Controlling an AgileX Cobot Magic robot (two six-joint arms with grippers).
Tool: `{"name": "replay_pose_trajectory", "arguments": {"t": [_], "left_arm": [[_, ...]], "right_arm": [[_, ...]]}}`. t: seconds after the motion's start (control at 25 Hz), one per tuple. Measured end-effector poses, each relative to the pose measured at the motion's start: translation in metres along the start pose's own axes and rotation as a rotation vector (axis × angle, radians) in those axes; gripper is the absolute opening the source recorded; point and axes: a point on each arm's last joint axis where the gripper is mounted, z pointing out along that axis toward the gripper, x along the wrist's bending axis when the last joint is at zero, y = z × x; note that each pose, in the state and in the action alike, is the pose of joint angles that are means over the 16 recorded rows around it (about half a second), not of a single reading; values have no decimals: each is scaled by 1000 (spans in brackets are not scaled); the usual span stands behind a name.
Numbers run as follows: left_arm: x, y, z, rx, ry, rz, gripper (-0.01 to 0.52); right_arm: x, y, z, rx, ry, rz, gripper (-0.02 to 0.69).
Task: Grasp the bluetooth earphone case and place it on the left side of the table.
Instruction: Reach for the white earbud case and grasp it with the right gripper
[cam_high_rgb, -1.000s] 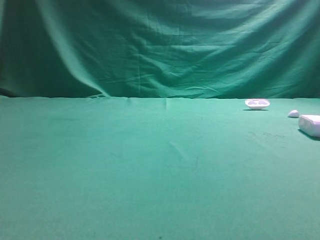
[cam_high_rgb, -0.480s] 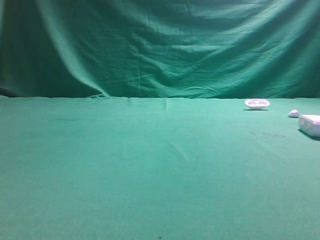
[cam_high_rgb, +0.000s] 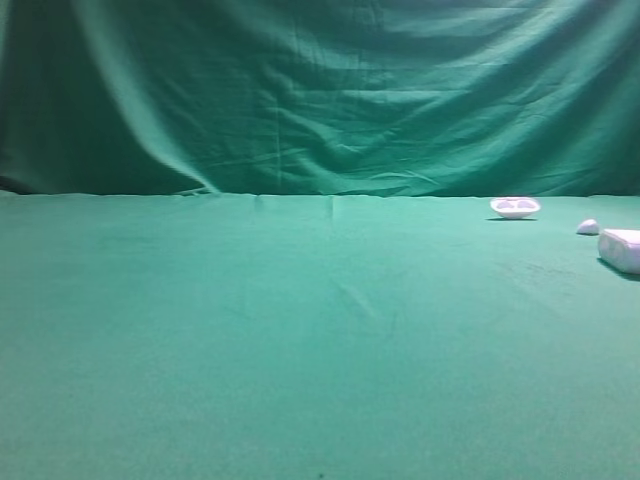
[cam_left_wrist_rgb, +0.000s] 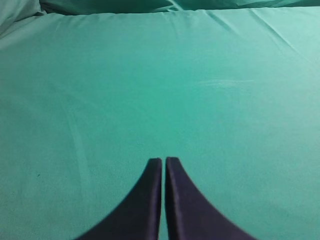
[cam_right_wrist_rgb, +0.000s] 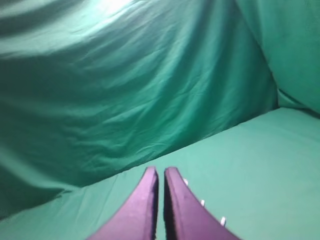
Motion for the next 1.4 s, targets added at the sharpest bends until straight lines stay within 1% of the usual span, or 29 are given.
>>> {"name": "replay_pose_trajectory", "arguments": {"t": [0.24,0.48,0.6,0.76,0.84,0.96,1.28,1.4], "left_arm": [[0,0,0,0,0,0,0],[0,0,0,0,0,0,0],[0,0,0,0,0,0,0],[0,0,0,0,0,0,0],[0,0,0,0,0,0,0],[0,0,0,0,0,0,0],[0,0,0,0,0,0,0],[0,0,0,0,0,0,0]], "right_arm": [[5,24,37,329,44,-55,0],[2,40,84,583,63,-88,0],[2,43,109,691,52,-103,0],[2,41,139,798,13,-132,5],[2,38,152,836,-8,-154,28],[4,33,171,878,-33,-194,104],[5,12,210,929,-59,-262,419],[4,2,222,940,-60,-265,519]]}}
